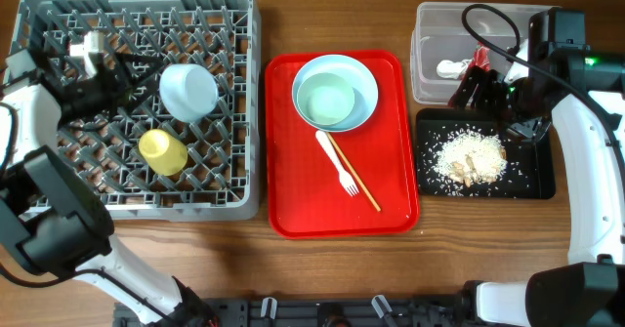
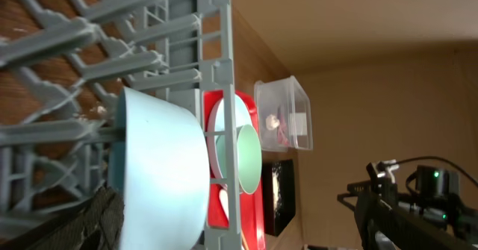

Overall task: Sort waste into correct bins and load items into the dishwasher rack
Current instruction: 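Place the blue saucer upright in the dish rack with the left gripper, then grasp the green bowl on the plate with the left gripper, then place the green bowl into the dish rack with the left gripper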

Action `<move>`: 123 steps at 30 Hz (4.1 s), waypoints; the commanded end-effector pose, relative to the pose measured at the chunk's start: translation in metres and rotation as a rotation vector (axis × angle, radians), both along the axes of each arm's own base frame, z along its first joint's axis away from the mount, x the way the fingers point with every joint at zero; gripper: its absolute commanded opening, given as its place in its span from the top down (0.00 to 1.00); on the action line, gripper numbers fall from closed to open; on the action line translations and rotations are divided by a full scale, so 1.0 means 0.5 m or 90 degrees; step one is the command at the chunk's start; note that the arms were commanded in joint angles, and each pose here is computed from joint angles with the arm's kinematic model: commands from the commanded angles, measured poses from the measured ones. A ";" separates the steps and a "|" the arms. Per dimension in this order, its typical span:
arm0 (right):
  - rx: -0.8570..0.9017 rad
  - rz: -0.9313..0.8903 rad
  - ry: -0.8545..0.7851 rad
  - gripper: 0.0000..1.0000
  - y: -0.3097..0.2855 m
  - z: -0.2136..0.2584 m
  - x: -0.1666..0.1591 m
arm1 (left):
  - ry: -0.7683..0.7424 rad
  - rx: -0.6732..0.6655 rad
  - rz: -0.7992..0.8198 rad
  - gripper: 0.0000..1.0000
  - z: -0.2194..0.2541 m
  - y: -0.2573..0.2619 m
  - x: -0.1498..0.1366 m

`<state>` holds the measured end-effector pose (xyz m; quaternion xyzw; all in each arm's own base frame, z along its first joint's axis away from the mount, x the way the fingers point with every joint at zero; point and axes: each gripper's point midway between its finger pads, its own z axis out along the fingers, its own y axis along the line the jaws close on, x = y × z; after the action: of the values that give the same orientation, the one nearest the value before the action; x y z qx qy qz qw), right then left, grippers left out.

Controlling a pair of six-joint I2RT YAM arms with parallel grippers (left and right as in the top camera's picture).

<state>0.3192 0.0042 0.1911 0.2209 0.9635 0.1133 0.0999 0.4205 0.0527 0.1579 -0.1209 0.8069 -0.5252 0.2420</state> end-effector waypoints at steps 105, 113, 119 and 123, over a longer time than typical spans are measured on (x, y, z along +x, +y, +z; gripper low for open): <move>-0.008 -0.009 0.005 0.01 -0.001 0.019 -0.019 | -0.163 -0.051 0.027 0.14 0.012 0.005 0.211; -0.008 -0.006 0.009 0.01 -0.001 0.018 -0.021 | -0.158 -0.068 0.085 0.00 0.060 0.101 0.185; -0.008 -0.008 0.008 0.00 -0.001 0.018 -0.021 | -0.148 -0.038 0.098 0.00 0.171 0.036 0.166; -0.009 -0.006 0.009 0.00 -0.001 0.018 -0.021 | -0.111 0.101 0.097 0.00 0.169 -0.083 0.145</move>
<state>0.3077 0.0052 0.1892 0.2240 0.9654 0.1101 0.0761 0.4965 0.0498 0.2342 -0.1594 0.7614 -0.5378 0.3250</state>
